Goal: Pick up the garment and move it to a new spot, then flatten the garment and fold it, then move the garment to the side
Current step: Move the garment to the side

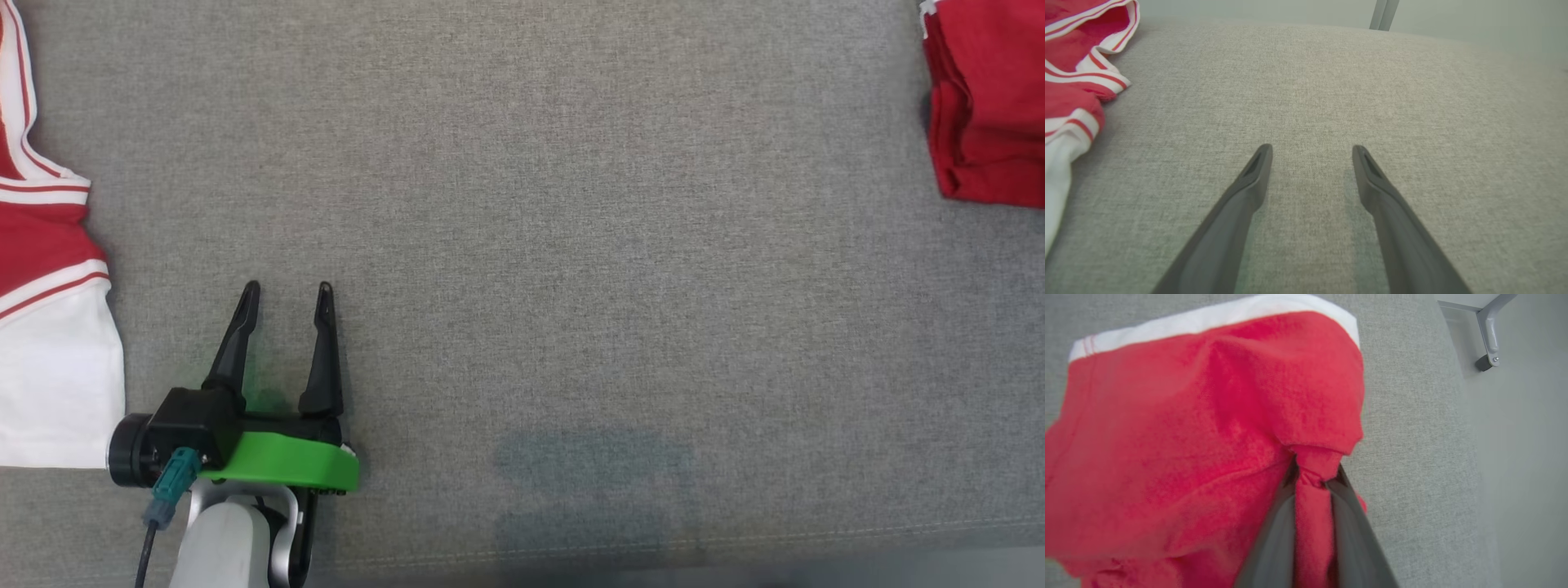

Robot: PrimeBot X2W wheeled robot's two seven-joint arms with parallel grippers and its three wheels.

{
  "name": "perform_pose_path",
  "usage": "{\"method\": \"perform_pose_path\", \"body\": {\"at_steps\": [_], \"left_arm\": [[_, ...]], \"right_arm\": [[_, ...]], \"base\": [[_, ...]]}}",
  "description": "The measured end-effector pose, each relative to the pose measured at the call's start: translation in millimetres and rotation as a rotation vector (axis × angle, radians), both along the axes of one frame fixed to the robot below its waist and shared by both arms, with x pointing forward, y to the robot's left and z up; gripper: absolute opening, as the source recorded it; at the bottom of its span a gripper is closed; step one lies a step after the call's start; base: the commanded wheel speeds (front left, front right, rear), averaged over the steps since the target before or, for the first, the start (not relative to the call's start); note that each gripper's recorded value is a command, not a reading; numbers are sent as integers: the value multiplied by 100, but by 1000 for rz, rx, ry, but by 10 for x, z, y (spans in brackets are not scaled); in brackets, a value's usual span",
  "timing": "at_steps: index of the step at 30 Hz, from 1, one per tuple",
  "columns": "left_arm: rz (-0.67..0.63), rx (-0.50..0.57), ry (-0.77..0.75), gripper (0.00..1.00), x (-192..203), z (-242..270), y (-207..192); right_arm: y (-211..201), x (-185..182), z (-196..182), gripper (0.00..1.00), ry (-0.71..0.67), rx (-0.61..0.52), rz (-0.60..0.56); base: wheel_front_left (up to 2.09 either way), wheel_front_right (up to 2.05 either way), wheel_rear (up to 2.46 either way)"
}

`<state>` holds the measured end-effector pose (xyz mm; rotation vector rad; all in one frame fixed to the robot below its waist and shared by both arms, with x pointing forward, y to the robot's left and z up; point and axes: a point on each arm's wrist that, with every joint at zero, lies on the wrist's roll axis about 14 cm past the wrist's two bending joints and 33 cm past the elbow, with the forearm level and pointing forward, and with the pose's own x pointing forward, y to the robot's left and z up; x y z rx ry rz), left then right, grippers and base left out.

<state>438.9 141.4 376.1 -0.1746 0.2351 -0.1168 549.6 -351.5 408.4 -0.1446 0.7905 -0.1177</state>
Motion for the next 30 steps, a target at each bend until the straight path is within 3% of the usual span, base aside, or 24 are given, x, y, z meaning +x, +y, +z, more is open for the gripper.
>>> {"method": "perform_pose_path", "body": {"at_steps": [5,14,15,16,24,30], "left_arm": [[-9,1,7,100,23,-49,-19],[-12,2,10,100,51,-79,-20],[-11,3,10,100,50,-77,-18],[-11,3,8,100,51,-72,-18],[-5,2,-12,100,49,21,-15],[9,-5,-27,100,-17,124,10]], "right_arm": [[-340,-13,154,0,9,-109,-23],[-580,-99,116,0,64,-209,-45],[-610,-107,121,11,64,-221,-48],[-644,-117,131,100,61,-230,-56],[-894,-335,159,100,77,-299,-109],[-809,-326,337,100,-78,-315,-66]], "base": [[0,0,0],[0,0,0],[0,0,0],[0,0,0],[0,0,0],[0,0,0]]}}
